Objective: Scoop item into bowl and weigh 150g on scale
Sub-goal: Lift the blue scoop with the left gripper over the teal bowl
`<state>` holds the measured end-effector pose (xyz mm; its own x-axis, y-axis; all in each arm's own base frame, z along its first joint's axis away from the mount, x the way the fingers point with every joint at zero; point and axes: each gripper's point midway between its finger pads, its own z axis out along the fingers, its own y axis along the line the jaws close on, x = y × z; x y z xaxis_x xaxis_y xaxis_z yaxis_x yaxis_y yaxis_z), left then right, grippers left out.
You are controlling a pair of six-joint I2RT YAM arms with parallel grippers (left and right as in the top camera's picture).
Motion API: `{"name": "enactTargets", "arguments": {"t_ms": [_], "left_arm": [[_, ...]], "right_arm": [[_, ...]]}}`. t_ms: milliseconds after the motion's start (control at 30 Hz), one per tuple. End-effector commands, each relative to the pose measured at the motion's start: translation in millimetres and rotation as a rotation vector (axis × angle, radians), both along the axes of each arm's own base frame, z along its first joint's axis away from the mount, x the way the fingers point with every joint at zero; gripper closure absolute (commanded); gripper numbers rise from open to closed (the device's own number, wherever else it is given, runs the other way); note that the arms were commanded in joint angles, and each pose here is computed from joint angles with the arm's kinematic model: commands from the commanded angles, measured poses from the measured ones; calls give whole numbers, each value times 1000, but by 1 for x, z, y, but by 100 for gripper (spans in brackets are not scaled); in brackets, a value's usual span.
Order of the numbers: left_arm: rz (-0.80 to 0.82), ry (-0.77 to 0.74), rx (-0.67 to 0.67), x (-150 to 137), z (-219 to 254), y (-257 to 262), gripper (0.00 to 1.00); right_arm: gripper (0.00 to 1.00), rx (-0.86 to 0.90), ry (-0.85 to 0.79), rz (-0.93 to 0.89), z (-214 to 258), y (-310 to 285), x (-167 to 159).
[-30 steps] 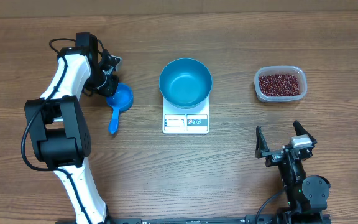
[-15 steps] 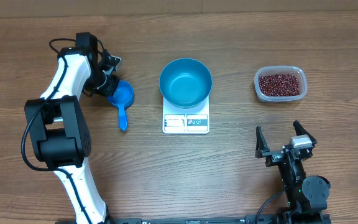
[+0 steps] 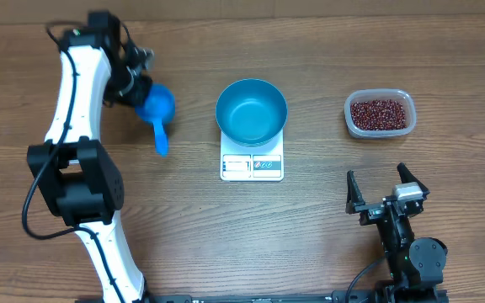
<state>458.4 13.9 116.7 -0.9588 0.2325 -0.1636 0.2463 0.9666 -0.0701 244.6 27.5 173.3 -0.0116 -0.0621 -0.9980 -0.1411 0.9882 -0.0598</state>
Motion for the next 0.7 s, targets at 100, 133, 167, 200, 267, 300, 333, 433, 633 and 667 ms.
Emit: {"name": "enactTargets", "arguments": {"t_ms": [100, 133, 167, 200, 267, 300, 333, 433, 633, 667], "left_arm": [[447, -66, -100, -3, 97, -2, 96], [534, -41, -118, -12, 106, -3, 96], [627, -22, -152, -18, 116, -6, 96], [646, -24, -191, -17, 122, -11, 96], [618, -13, -297, -19, 132, -30, 96], [609, -1, -349, -20, 137, -40, 96], [622, 3, -356, -20, 138, -42, 96], [658, 3, -325, -21, 137, -47, 96], [648, -35, -172, -25, 131, -73, 96], [641, -40, -155, -26, 131, -82, 96]], "right_arm": [[0, -4, -1, -5, -3, -1, 0], [0, -4, -1, -5, -3, -1, 0], [0, -4, -1, -5, -3, -1, 0], [0, -4, -1, -5, -3, -1, 0], [0, -4, -1, -5, -3, -1, 0], [0, -4, -1, -5, -3, -1, 0], [0, -4, -1, -5, -3, -1, 0], [0, -4, -1, -5, -3, -1, 0], [0, -4, -1, -5, -3, -1, 0], [0, -4, -1, -5, -3, -1, 0]]}}
